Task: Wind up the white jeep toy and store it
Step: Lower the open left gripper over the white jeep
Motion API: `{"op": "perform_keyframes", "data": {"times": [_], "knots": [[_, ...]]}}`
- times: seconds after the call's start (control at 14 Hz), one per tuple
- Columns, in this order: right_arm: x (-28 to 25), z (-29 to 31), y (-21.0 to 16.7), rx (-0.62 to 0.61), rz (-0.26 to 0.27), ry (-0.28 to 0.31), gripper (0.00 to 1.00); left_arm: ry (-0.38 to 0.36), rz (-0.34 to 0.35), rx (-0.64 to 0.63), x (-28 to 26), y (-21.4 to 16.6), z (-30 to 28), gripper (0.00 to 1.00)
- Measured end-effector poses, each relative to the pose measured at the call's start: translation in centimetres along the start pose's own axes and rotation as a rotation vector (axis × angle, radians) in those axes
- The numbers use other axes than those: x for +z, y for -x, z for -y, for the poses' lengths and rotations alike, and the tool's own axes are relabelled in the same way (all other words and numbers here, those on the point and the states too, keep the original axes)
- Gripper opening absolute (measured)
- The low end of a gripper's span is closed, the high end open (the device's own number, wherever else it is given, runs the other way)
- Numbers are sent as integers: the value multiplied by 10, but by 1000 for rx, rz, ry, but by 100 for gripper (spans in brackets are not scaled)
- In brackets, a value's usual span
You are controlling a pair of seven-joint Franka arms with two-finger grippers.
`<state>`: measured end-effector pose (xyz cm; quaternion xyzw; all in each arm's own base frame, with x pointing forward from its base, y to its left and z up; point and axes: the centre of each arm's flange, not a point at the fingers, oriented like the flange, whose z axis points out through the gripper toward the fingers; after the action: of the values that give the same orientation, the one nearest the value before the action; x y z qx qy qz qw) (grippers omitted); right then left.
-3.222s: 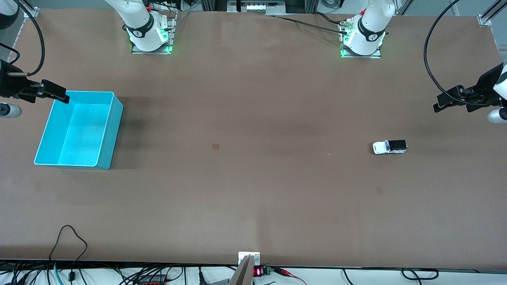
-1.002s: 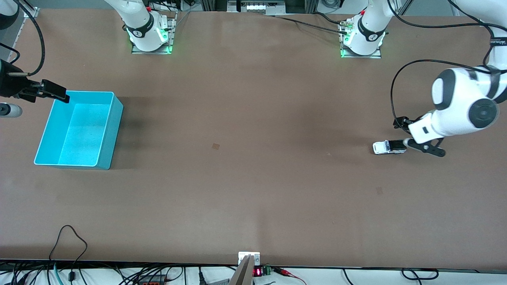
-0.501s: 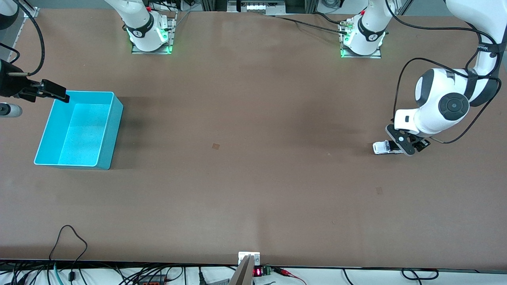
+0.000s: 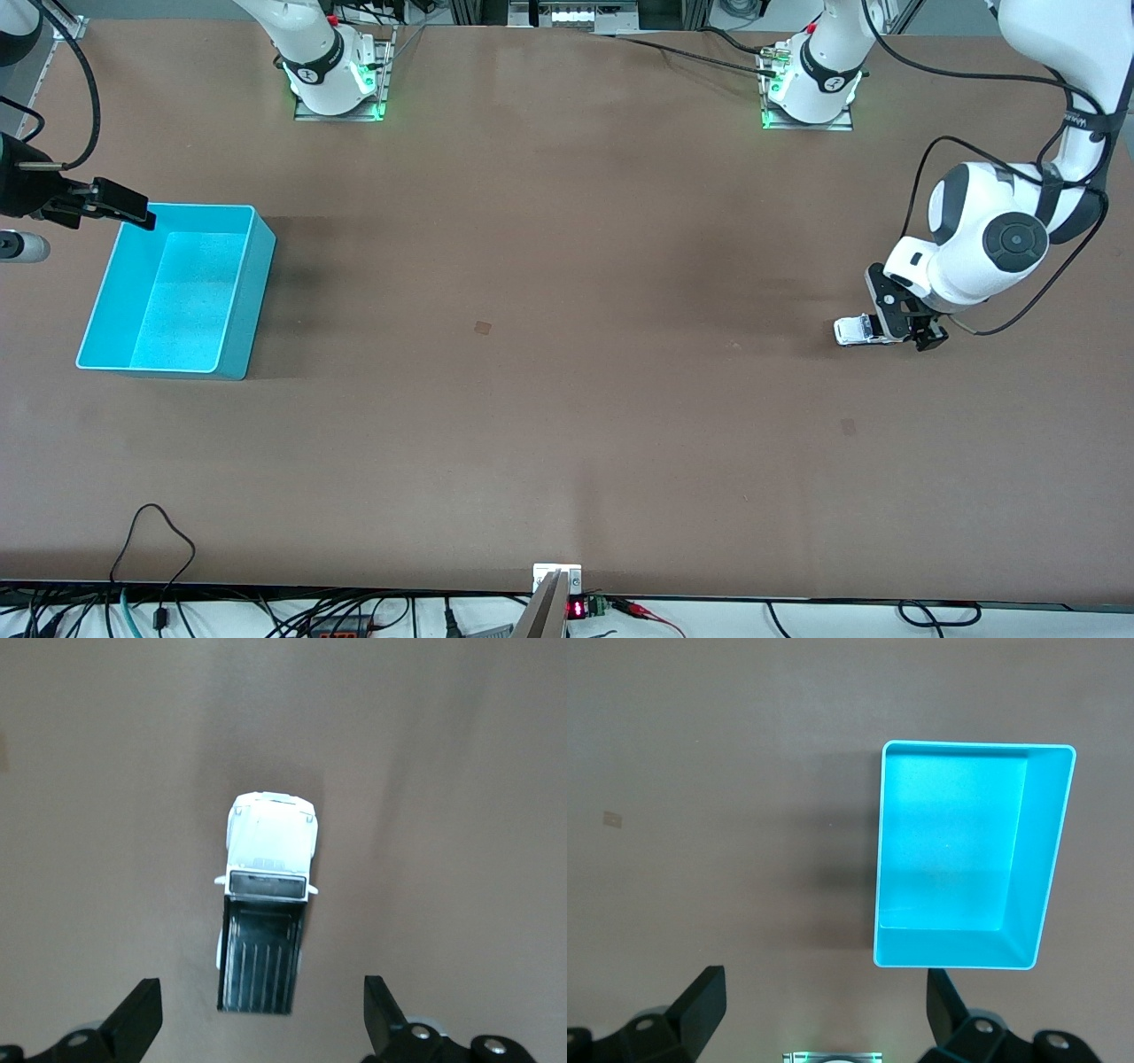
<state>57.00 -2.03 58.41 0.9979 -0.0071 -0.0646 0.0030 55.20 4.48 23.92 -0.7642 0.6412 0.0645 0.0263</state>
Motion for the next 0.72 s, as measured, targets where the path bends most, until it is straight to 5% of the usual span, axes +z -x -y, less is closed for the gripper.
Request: {"op": "perform_keyframes", "data": {"times": [0.72], "knots": [[0,0,0,0,3,0,100,-3,-23,44,18,2,1,100]]}}
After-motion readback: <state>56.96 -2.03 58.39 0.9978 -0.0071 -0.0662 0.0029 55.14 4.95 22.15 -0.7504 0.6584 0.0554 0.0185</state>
